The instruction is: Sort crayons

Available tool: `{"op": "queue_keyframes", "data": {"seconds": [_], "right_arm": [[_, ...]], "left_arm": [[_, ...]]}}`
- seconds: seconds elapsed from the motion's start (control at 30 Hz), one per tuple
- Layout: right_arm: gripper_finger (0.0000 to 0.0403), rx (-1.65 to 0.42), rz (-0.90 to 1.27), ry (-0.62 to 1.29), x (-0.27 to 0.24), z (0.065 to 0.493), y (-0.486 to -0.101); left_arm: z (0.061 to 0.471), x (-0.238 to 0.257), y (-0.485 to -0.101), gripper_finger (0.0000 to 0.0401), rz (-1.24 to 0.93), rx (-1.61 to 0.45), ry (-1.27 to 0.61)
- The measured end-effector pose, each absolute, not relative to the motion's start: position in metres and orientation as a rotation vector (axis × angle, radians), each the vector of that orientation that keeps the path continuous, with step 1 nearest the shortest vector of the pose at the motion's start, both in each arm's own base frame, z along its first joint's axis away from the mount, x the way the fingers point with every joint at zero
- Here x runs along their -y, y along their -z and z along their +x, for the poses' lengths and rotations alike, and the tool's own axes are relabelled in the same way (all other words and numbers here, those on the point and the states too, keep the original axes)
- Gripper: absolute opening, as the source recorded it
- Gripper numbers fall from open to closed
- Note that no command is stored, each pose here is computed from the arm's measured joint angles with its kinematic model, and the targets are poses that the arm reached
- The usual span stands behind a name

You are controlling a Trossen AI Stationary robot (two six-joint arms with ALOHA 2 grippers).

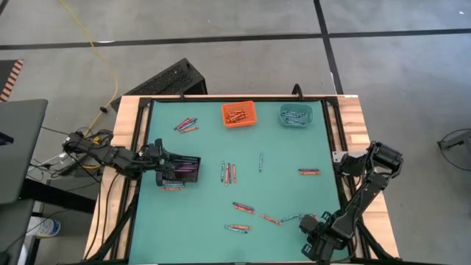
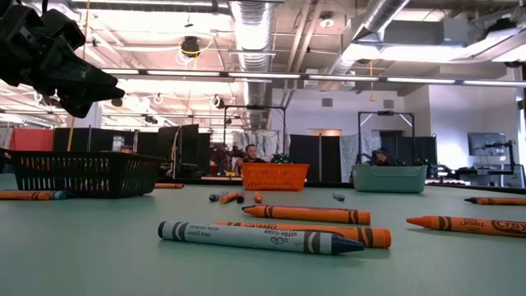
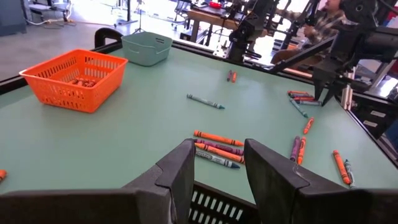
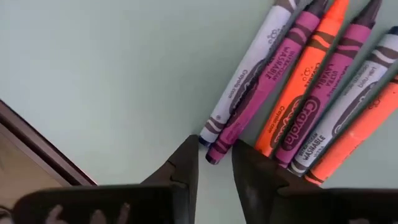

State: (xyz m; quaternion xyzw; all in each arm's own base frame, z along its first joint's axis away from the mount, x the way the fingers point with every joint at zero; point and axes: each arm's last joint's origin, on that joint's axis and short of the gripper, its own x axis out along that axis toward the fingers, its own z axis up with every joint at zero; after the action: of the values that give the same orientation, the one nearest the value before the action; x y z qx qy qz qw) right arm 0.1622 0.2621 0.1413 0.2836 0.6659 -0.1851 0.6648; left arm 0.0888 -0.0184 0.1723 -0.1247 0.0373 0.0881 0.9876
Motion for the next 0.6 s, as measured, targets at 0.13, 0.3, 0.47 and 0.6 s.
{"op": "queue_keyframes", "data": {"seconds": [0.13,0.3,0.47,0.6], "right_arm": [[0.0084,-1.528,0.626,0.398,-0.259,0.166,-0.141],[0.0064,-1.538,0.622,0.400,-0.257,0.169,-0.140],[0.0056,-1.539,0.623,0.435,-0.252,0.173,-0.140],[0.0055,-1.527,0.630,0.483,-0.243,0.180,-0.139]], "left_arm": [[0.089,0.018,-0.172,0.0128,-0.251,-0.075,-0.177],[0.089,0.018,-0.172,0.0128,-0.250,-0.075,-0.177],[0.089,0.018,-0.172,0.0128,-0.250,-0.075,-0.177],[0.089,0.018,-0.172,0.0128,-0.251,-0.075,-0.177]]}}
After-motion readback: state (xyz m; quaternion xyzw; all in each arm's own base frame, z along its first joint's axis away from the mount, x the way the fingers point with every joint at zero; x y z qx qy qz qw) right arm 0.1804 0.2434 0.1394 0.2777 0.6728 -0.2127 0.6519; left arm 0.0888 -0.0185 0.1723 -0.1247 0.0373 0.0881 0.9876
